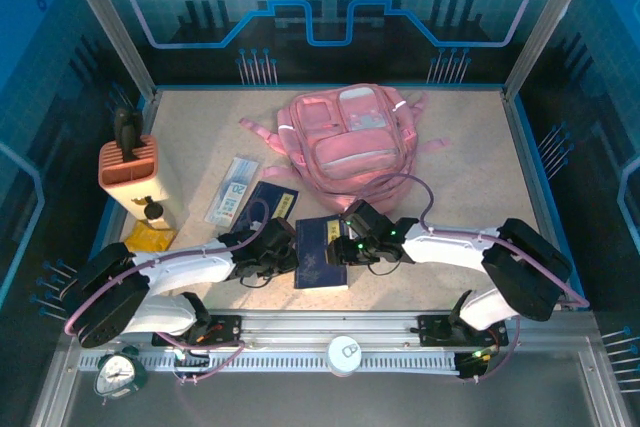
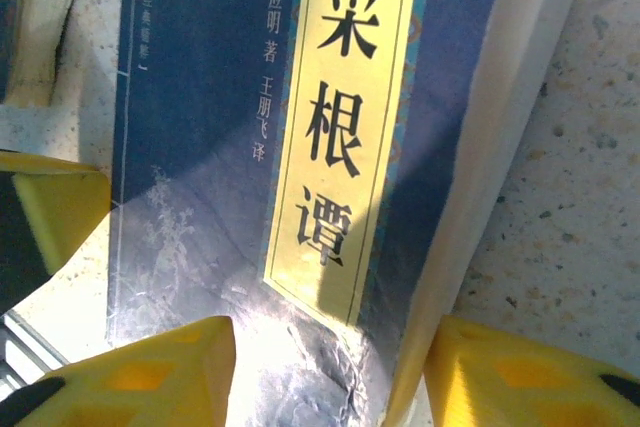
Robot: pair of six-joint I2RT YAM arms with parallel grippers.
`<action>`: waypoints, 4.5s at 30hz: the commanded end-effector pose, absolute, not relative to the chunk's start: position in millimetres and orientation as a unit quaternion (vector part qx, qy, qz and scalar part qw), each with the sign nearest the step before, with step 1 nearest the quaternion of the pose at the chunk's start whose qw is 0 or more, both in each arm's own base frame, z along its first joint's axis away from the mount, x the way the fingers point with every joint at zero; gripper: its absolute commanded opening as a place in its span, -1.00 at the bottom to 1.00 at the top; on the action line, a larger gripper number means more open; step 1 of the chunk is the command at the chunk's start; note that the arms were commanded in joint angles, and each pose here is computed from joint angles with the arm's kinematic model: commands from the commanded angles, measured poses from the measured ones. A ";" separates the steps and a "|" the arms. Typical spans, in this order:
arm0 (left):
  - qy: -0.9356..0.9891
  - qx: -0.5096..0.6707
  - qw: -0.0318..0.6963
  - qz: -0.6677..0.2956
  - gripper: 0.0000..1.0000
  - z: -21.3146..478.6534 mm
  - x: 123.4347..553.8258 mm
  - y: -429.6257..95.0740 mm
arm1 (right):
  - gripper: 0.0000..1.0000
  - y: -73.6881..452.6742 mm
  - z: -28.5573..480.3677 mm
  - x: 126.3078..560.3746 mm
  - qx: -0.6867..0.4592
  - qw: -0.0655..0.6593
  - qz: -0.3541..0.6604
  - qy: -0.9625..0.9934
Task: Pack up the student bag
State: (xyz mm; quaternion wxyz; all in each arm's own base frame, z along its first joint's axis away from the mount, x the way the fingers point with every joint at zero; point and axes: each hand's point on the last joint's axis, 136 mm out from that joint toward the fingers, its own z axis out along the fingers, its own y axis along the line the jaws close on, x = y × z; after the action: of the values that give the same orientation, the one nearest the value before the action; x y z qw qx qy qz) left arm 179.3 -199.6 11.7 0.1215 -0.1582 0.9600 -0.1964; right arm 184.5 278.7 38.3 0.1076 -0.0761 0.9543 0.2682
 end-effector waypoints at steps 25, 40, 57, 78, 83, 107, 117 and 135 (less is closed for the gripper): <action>0.953 -0.126 0.101 -0.256 -0.56 14.7 171.4 -230.8 | -0.55 279.4 70.5 186.8 -0.061 0.124 0.349 0.927; 0.936 -0.130 0.161 -0.284 -0.14 71.1 197.0 -204.2 | -0.99 293.7 127.8 181.3 -0.084 0.151 0.417 0.892; 0.833 -0.108 0.243 -0.486 0.47 209.4 213.6 -205.9 | -1.00 280.9 256.2 210.9 -0.085 0.221 0.537 0.809; 0.753 -0.052 0.260 -0.602 -0.67 272.3 228.1 -241.6 | -0.97 252.2 268.9 247.9 -0.051 0.237 0.577 0.780; 0.735 -0.048 0.273 -0.618 -0.87 290.5 233.9 -244.6 | -0.28 247.2 264.5 245.8 -0.046 0.234 0.574 0.784; 0.740 -0.045 0.308 -0.596 -1.00 297.1 266.0 -257.0 | 0.09 257.9 274.7 230.9 -0.025 0.212 0.625 0.751; 0.768 -0.048 0.291 -0.568 -1.00 275.1 261.2 -254.5 | -0.68 250.8 268.9 239.1 -0.016 0.219 0.607 0.764; 0.888 0.112 0.357 -0.268 -0.02 227.7 284.9 -213.9 | -0.79 178.4 234.4 226.9 0.022 0.256 0.483 0.837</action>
State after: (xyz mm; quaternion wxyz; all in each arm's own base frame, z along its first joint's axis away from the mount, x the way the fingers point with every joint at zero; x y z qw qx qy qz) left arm 282.9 -219.2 258.4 0.3734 0.0405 0.8587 -0.3488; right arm 234.9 192.9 232.3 0.2366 0.0364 0.8249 0.5120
